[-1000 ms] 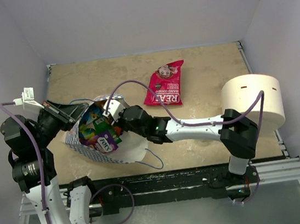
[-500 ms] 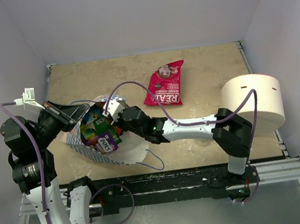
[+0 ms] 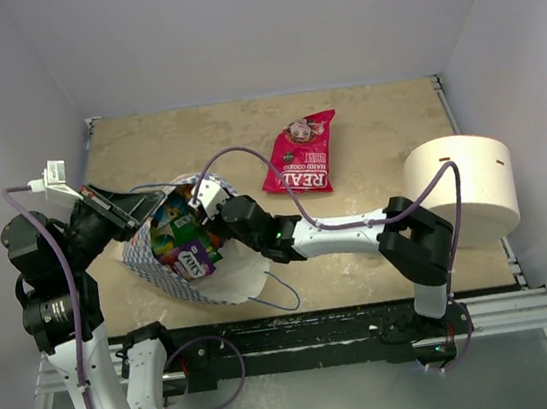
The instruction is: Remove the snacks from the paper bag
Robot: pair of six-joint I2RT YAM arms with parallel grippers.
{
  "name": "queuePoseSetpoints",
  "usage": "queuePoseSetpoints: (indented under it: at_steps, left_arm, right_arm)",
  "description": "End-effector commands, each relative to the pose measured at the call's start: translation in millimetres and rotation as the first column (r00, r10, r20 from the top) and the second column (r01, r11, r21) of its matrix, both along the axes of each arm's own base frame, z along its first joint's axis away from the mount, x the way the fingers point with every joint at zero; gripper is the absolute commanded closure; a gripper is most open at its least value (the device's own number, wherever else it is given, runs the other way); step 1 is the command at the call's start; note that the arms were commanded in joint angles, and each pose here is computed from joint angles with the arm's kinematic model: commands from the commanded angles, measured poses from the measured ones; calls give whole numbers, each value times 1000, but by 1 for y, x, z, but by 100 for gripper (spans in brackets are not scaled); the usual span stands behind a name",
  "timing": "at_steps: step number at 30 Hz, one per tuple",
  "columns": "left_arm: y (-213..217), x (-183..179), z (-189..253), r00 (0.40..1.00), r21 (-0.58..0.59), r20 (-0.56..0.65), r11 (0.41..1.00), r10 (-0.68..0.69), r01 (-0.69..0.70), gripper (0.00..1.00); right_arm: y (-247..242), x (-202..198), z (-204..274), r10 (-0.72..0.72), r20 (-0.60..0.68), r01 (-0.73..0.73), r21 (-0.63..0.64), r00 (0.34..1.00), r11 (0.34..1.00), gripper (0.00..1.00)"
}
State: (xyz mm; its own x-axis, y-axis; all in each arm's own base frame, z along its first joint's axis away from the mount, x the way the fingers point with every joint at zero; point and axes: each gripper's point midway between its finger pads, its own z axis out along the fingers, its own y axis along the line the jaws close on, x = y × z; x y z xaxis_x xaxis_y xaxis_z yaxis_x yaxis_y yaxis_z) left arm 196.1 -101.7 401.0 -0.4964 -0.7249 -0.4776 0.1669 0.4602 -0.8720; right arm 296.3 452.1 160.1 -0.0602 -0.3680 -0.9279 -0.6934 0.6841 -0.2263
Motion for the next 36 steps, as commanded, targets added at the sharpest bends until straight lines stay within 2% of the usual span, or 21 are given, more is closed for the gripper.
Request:
queuePoseSetpoints:
  at_steps: [1, 5, 8, 10, 12, 18, 27, 29, 33, 36]
  left_arm:
    - [-7, -9, 20, 995, 29, 93, 999, -48, 46, 100]
    - [-7, -8, 18, 995, 23, 82, 998, -52, 50, 100]
    - [-8, -9, 19, 995, 23, 80, 998, -57, 55, 100]
    - [-8, -9, 18, 995, 25, 74, 998, -59, 58, 100]
    - [-8, -9, 17, 996, 30, 69, 998, -61, 59, 100]
    - [-4, -4, 12, 998, 18, 46, 999, -38, 38, 100]
    - [0, 3, 10, 999, 39, 52, 999, -14, 12, 100]
    - [1, 3, 8, 999, 40, 50, 999, -10, 8, 100]
    - [1, 6, 4, 999, 29, 45, 1000, -11, 9, 100]
    - [2, 9, 3, 999, 29, 47, 1000, -9, 8, 100]
  right_arm:
    - [-10, 21, -10, -84, -26, 84, 5, 996, 996, 44]
    - [-8, 25, -18, -104, -41, 104, -2, 994, 995, 40]
    - [-4, 28, -26, -111, -46, 111, -9, 993, 994, 43]
    - [-1, 29, -29, -107, -52, 106, -18, 993, 994, 51]
    - [0, 29, -23, -101, -45, 100, -11, 994, 995, 65]
    - [6, 16, 22, -5, -33, 7, 56, 999, 998, 99]
    - [-12, -24, 94, 121, -71, -106, 182, 990, 978, 100]
    - [-17, -45, 104, 203, -86, -181, 216, 975, 960, 100]
    - [-40, -76, 127, 300, -69, -271, 269, 952, 924, 100]
    - [-67, -93, 156, 317, -13, -298, 309, 948, 903, 100]
